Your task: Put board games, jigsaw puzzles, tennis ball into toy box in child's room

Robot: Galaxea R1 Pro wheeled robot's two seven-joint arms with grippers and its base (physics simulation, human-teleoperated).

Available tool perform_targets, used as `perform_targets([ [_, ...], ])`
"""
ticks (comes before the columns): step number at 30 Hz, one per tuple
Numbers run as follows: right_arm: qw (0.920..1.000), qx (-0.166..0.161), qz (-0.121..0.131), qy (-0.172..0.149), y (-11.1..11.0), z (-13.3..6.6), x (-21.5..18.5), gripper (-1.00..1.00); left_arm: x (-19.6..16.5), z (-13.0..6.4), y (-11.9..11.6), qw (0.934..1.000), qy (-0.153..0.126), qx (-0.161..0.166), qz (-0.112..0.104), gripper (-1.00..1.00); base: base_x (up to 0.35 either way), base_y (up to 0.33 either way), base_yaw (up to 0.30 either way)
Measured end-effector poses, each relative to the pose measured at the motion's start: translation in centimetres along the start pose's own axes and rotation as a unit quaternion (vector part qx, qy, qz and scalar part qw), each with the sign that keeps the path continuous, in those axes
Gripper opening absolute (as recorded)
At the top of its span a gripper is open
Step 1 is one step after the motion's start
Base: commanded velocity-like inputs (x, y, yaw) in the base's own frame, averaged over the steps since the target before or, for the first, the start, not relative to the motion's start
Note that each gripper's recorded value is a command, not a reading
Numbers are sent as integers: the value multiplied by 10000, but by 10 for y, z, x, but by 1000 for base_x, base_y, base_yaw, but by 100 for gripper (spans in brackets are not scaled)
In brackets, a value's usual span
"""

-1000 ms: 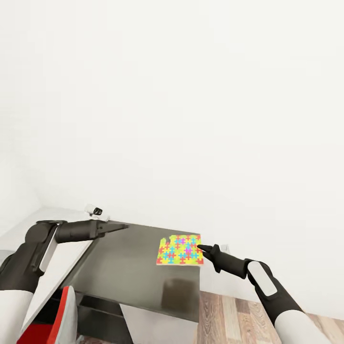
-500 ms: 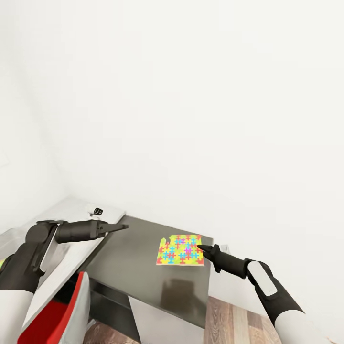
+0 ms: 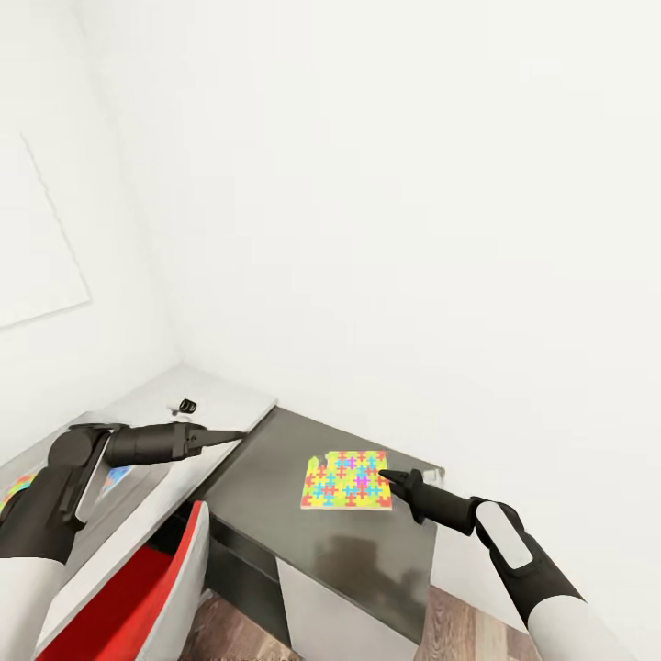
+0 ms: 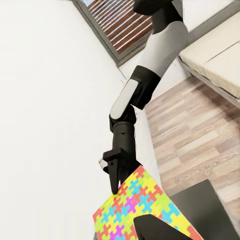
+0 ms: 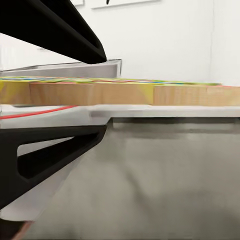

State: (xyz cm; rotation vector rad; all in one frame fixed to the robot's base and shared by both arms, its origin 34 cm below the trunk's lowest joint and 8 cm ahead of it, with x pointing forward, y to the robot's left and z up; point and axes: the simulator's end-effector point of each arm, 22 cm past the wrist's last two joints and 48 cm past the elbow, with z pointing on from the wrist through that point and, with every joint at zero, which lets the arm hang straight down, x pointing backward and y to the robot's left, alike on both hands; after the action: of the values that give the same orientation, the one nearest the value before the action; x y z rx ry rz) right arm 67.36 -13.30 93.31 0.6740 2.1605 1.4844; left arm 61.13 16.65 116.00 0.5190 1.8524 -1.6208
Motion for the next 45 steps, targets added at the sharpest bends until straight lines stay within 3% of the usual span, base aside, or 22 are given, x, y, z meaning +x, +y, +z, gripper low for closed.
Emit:
perform_targets([
  [15,10000,-6,-5,-5,5,-4,1,-100,-4,-4,-7,10000,-37,7,-19,100,0,0,231],
  [20,10000,-72,-40,-51,9,-13,-6,-100,-6,-9,-8,10000,-45,-40,-13,100,0,0,289],
  [25,9986,-491,-161,-134,23,-30,-20,-100,-16,-48,-1,9991,-142,-387,65,100,0,0,291],
  [29,9980,-586,-203,-156,26,-35,-24,-100,-37,-84,-1,9964,-526,-638,182,100,0,0,291],
  [45,9976,-630,-208,-201,28,-39,-29,-100,-42,-95,0,9951,-646,-719,216,100,0,0,291],
])
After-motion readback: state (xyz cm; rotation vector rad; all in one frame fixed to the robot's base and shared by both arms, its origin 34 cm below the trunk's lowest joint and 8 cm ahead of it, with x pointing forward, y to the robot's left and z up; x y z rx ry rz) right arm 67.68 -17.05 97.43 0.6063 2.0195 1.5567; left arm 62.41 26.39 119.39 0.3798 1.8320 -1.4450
